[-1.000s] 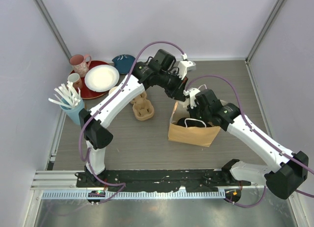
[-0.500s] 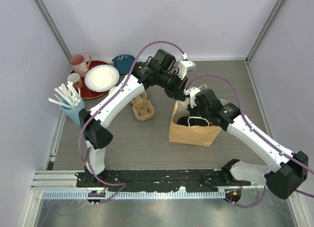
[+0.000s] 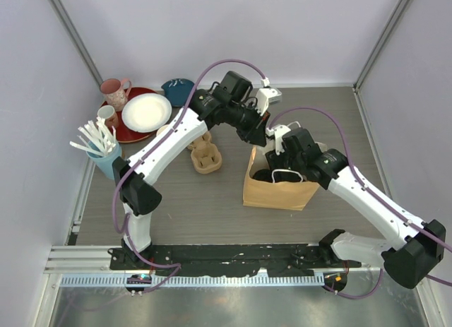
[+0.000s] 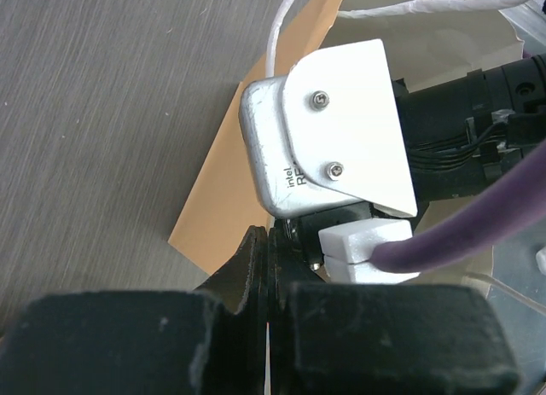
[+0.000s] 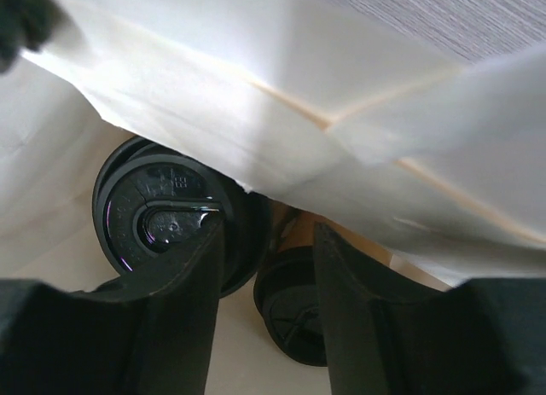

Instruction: Pack the takeout coffee

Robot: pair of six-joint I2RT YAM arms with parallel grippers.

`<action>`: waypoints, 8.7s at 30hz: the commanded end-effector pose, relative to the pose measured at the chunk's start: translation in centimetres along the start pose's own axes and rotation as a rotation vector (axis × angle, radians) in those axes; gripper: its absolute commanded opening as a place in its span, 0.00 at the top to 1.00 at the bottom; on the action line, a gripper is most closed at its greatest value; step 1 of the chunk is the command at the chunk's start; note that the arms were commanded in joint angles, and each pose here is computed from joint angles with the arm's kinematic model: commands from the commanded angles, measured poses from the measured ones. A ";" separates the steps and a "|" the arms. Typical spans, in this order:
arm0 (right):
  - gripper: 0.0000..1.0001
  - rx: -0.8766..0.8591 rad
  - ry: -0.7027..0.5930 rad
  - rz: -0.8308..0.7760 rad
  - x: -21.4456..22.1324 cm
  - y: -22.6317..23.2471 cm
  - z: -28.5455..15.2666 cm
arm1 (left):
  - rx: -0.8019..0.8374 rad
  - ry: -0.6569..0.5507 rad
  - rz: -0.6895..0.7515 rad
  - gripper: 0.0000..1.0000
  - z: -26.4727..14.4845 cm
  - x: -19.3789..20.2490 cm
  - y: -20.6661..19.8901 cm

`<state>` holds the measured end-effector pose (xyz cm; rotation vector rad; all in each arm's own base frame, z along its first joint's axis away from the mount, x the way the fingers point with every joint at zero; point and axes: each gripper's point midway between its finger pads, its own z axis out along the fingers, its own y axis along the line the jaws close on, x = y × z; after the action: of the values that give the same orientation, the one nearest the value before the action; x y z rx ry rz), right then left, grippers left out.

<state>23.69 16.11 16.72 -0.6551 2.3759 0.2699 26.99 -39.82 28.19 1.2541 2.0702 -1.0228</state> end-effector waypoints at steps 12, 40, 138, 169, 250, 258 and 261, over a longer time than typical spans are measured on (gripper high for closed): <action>0.27 -0.049 -0.211 0.020 -5.0 0.8 -4.3 | 0.041 -0.034 0.074 1.00 -1.5 -0.8 -2.1; 0.14 -0.117 -0.363 -0.005 -8.7 2.0 -10.0 | 0.048 -0.018 0.085 1.00 -1.3 -0.4 -2.1; 0.11 -0.177 -0.227 0.026 -2.3 2.9 -9.6 | 0.055 -0.011 0.022 1.00 -0.4 -0.2 -1.7; 0.12 -0.072 -0.598 0.070 -9.4 0.8 -19.7 | 0.040 -0.011 0.059 1.00 -0.2 -0.5 -1.2; 0.15 -0.526 -0.606 -0.046 -24.1 9.5 -10.7 | -1.238 -0.291 -0.670 0.44 -43.8 25.7 17.4; 0.17 -0.559 -0.562 -0.016 -25.8 10.7 -7.3 | -1.291 -0.329 -0.708 0.40 -46.3 28.3 17.6; 0.17 -0.557 -0.559 -0.017 -26.0 10.9 -6.9 | -1.329 -0.298 -0.718 0.39 -47.0 29.1 18.0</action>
<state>31.64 32.18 35.04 -0.7240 1.8777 0.9573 27.65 17.17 26.80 -0.3598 2.2667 0.0251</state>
